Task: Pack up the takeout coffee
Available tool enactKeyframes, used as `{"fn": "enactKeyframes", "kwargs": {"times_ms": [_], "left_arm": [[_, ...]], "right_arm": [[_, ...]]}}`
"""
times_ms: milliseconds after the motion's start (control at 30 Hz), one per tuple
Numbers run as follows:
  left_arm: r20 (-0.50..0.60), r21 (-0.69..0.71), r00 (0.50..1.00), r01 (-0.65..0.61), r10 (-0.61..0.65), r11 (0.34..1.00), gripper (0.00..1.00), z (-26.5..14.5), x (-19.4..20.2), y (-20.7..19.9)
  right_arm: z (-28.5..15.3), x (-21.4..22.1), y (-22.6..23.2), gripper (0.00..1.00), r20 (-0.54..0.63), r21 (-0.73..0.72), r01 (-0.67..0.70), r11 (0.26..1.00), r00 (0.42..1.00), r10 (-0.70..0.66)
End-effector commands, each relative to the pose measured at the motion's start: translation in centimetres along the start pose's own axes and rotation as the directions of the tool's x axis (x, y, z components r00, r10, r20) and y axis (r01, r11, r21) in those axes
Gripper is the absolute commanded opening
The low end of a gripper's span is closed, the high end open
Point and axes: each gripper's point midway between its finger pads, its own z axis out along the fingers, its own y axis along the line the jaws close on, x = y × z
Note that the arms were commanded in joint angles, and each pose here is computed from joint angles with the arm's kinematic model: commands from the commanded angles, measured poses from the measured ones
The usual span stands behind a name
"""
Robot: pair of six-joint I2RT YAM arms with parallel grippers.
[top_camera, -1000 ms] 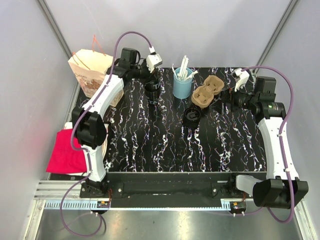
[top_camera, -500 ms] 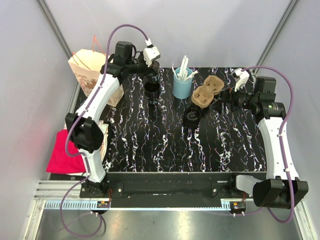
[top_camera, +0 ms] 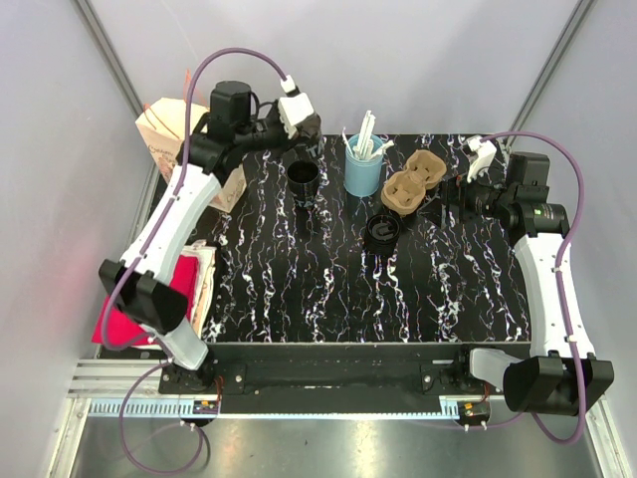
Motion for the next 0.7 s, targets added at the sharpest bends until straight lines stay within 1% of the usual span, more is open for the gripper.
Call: {"fn": "enactKeyframes", "kwargs": {"times_ms": [0, 233, 300, 333, 400, 433, 667], "left_arm": [[0.05, 0.048, 0.997, -0.062, 0.06, 0.997, 0.0, -1.4, -2.2, -3.6], [0.016, 0.143, 0.997, -0.077, 0.076, 0.987, 0.0, -1.8, -1.4, -10.5], [0.009, 0.16, 0.997, -0.08, 0.079, 0.984, 0.0, -1.8, -1.1, -11.8], [-0.008, 0.185, 0.998, -0.065, 0.067, 0.981, 0.0, -1.5, -0.4, -13.0], [-0.011, 0.213, 0.998, -0.06, 0.064, 0.975, 0.0, -1.6, -0.2, -14.5], [-0.031, 0.225, 0.998, -0.044, 0.052, 0.973, 0.0, -1.5, 0.7, -15.3], [-0.081, 0.234, 0.996, -0.006, 0.025, 0.972, 0.0, -0.4, 3.8, -18.0]], "right_arm": [[-0.5, -1.0, 0.7, 1.0, 0.039, -0.012, 0.043, 0.999, 0.998, -0.043], [-0.4, -1.1, 0.4, 1.0, 0.04, 0.003, 0.046, 0.999, 0.998, -0.046], [-0.4, -1.0, 0.2, 1.0, 0.038, 0.01, 0.044, 0.999, 0.998, -0.045], [-0.4, -1.0, 0.2, 1.0, 0.037, 0.011, 0.044, 0.999, 0.998, -0.045], [-0.4, -1.0, 0.1, 1.0, 0.039, 0.018, 0.048, 0.999, 0.998, -0.048], [-0.4, -1.1, 0.1, 1.0, 0.039, 0.02, 0.049, 0.999, 0.998, -0.049], [-0.3, -0.9, -0.2, 1.0, 0.033, 0.029, 0.046, 0.999, 0.998, -0.047]]}}
